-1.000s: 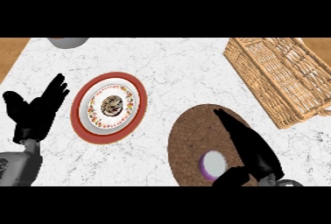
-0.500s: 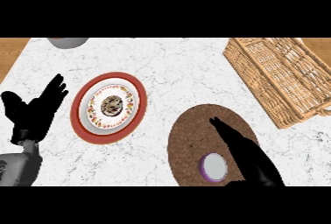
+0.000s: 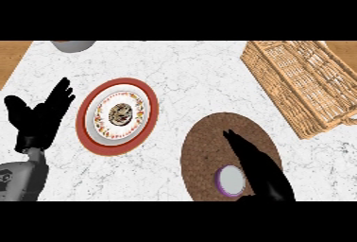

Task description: Pick the can from the placemat and place it in the basket

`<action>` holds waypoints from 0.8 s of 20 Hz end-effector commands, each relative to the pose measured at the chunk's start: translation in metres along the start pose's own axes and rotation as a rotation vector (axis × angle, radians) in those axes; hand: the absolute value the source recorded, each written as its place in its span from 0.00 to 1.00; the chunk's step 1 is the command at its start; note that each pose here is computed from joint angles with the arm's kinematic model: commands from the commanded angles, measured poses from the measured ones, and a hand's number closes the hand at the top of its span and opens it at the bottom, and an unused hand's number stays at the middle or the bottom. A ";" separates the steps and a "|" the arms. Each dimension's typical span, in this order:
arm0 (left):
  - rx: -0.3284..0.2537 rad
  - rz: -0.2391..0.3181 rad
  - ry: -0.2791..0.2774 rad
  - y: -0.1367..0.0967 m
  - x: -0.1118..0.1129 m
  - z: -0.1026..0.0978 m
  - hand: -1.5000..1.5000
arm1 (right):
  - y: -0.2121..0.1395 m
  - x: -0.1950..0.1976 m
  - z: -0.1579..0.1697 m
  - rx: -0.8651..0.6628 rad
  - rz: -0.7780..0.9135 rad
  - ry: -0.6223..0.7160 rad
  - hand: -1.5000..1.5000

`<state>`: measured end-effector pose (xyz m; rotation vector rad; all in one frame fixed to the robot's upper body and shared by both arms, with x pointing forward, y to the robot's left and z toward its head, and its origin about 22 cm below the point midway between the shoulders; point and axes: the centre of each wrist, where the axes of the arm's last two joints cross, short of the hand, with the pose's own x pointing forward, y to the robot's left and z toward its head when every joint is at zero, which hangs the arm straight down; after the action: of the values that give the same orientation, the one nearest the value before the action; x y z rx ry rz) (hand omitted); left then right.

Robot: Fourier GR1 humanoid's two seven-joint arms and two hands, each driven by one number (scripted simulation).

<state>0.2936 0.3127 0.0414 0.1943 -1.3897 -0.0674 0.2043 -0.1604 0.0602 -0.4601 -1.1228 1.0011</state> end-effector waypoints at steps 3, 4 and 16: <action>0.009 0.004 -0.001 -0.012 -0.015 -0.002 0.50 | 0.024 -0.004 -0.014 0.012 0.055 0.012 0.00; -0.003 0.010 0.019 0.004 0.003 -0.008 0.50 | 0.031 0.012 -0.012 0.018 0.071 0.004 1.00; -0.028 -0.011 0.007 -0.009 -0.001 -0.003 0.50 | 0.017 0.052 -0.073 -0.086 0.069 0.165 1.00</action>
<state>0.2929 0.3195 0.0385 0.1871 -1.3862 -0.0809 0.2339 -0.1233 0.0343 -0.5759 -1.0848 1.0933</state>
